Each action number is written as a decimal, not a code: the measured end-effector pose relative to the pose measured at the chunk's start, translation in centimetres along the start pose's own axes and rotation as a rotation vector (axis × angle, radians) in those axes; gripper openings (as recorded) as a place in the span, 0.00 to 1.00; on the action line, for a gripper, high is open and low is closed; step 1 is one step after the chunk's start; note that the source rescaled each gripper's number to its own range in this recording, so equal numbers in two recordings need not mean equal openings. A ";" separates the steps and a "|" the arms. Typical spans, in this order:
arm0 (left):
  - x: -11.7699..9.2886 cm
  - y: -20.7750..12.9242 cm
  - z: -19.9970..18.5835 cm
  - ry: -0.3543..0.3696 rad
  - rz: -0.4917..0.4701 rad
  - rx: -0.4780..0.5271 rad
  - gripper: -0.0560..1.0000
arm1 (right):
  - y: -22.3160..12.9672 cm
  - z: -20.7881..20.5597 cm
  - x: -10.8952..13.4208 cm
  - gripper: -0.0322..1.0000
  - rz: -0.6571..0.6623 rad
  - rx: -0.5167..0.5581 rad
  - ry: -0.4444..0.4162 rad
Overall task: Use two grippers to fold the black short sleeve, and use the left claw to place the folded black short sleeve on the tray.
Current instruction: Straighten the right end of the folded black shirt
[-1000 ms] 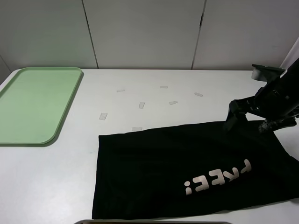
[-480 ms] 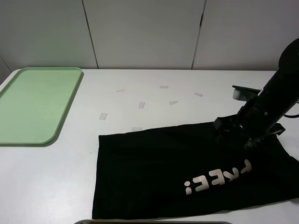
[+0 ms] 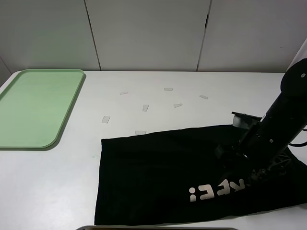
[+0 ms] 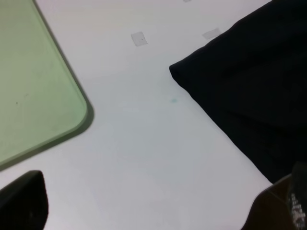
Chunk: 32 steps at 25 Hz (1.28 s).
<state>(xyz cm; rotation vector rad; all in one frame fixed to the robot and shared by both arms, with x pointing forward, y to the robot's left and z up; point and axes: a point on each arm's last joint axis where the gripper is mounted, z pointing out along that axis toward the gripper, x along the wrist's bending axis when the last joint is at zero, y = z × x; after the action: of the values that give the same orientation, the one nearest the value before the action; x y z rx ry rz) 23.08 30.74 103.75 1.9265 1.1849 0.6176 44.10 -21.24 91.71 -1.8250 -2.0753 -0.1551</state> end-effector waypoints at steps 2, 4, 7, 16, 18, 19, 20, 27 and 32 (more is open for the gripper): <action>0.0 0.0 0.0 0.000 0.000 0.000 1.00 | -0.4 -0.5 0.7 1.00 0.011 -0.006 0.040; 0.0 0.0 0.0 0.000 0.000 0.000 1.00 | -0.6 -1.1 1.1 1.00 0.015 -0.027 0.068; 0.0 0.0 0.0 0.000 0.000 0.000 1.00 | -0.9 -1.8 1.4 1.00 -0.003 -0.060 0.068; 0.0 0.0 0.0 0.000 0.000 0.000 1.00 | 0.6 -5.6 0.0 1.00 -0.082 -0.240 -0.082; 0.0 0.0 0.0 0.000 0.000 0.000 1.00 | 1.4 -7.1 -1.0 1.00 -0.042 -0.288 -0.098; 0.0 0.0 0.0 0.000 0.000 0.000 1.00 | 1.7 -7.9 -1.7 1.00 -0.026 -0.309 -0.113; 0.0 0.0 0.0 0.000 0.000 0.000 1.00 | 2.0 -8.8 -2.4 1.00 -0.006 -0.325 -0.129; 0.0 0.0 0.0 0.000 0.000 0.000 1.00 | 1.8 -12.4 -8.1 1.00 0.222 -0.430 -0.143; 0.0 0.0 0.0 0.000 0.000 0.000 1.00 | 0.9 -13.4 -10.6 1.00 0.294 -0.480 -0.043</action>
<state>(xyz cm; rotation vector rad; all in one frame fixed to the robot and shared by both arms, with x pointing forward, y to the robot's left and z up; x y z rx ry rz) 23.08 30.74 103.75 1.9265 1.1849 0.6176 48.67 -35.32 100.33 -2.4061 -1.8783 -0.5800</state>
